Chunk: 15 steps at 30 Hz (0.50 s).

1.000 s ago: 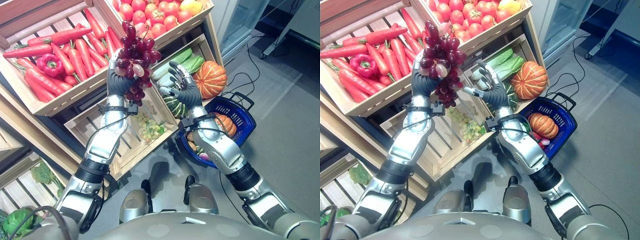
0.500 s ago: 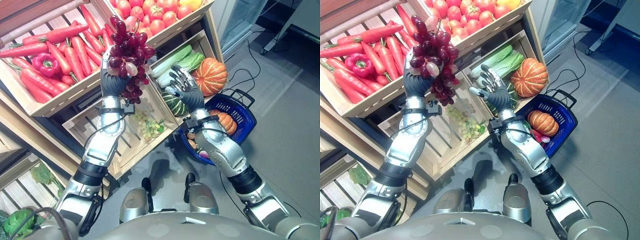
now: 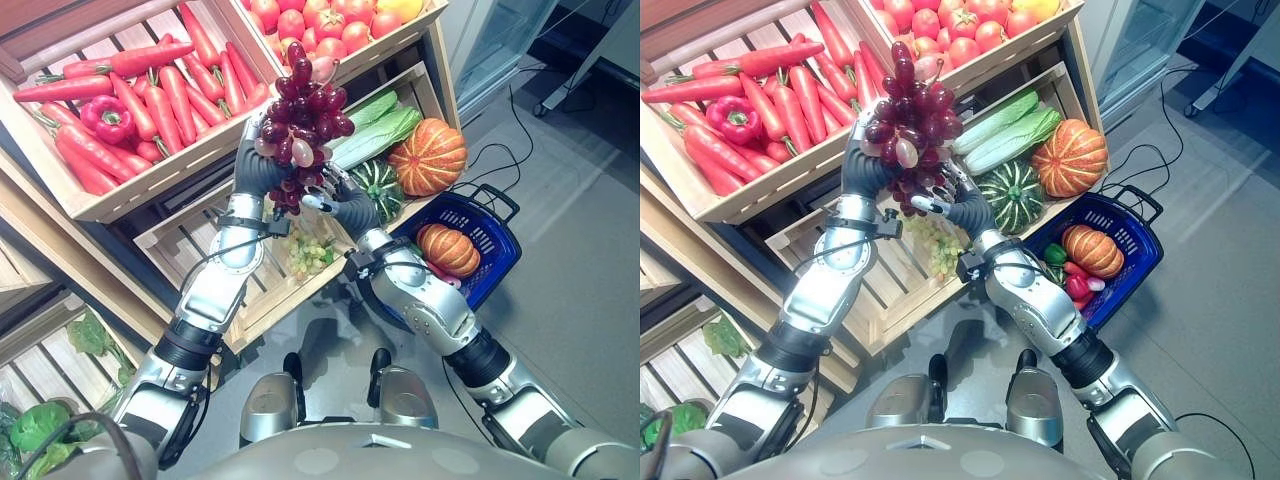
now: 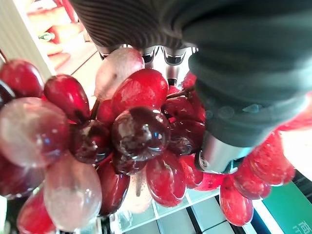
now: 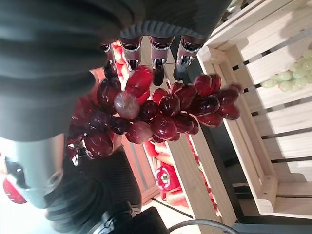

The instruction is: Pick up fruits and vegetables into the basket

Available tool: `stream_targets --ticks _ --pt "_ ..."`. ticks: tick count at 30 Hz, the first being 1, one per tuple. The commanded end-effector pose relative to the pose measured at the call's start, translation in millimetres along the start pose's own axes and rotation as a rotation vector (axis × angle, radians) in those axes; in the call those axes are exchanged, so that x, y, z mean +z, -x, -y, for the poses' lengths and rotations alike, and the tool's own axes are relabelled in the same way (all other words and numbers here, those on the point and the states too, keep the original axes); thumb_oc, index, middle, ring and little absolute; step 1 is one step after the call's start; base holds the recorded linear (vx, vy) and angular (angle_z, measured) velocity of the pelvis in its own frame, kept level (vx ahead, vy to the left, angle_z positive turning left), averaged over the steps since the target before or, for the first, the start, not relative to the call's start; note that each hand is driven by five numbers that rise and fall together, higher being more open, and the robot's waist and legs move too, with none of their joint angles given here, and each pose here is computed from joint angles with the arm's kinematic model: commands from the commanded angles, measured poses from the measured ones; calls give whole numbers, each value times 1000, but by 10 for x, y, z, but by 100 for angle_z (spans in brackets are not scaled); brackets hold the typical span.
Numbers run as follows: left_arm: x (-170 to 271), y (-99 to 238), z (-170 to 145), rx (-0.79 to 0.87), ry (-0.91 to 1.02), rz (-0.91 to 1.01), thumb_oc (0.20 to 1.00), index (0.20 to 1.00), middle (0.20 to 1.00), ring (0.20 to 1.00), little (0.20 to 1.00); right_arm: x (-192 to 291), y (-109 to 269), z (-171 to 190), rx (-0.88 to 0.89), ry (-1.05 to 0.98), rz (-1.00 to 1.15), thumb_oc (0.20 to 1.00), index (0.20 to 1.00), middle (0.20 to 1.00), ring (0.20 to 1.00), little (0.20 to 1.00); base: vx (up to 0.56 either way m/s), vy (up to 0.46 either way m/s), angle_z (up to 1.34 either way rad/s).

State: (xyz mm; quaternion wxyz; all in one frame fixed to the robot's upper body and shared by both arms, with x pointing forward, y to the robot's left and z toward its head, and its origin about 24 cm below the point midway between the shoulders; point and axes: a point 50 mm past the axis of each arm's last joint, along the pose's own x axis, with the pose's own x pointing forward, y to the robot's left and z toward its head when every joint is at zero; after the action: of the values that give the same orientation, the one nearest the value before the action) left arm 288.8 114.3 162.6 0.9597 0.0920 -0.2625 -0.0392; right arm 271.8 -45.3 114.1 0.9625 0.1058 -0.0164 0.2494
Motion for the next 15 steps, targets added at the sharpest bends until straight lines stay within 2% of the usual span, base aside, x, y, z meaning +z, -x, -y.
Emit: stream_targets --ticks 1,15 --pt "565 -116 107 -39 -69 342 200 200 200 200 200 192 -97 -274 71 -85 112 1000 1000 1000 1000 1000 0 0 0" --pt "658 -117 215 22 -218 465 200 200 200 200 200 41 -119 -137 -35 -134 50 1000 1000 1000 1000 1000 0 0 0"
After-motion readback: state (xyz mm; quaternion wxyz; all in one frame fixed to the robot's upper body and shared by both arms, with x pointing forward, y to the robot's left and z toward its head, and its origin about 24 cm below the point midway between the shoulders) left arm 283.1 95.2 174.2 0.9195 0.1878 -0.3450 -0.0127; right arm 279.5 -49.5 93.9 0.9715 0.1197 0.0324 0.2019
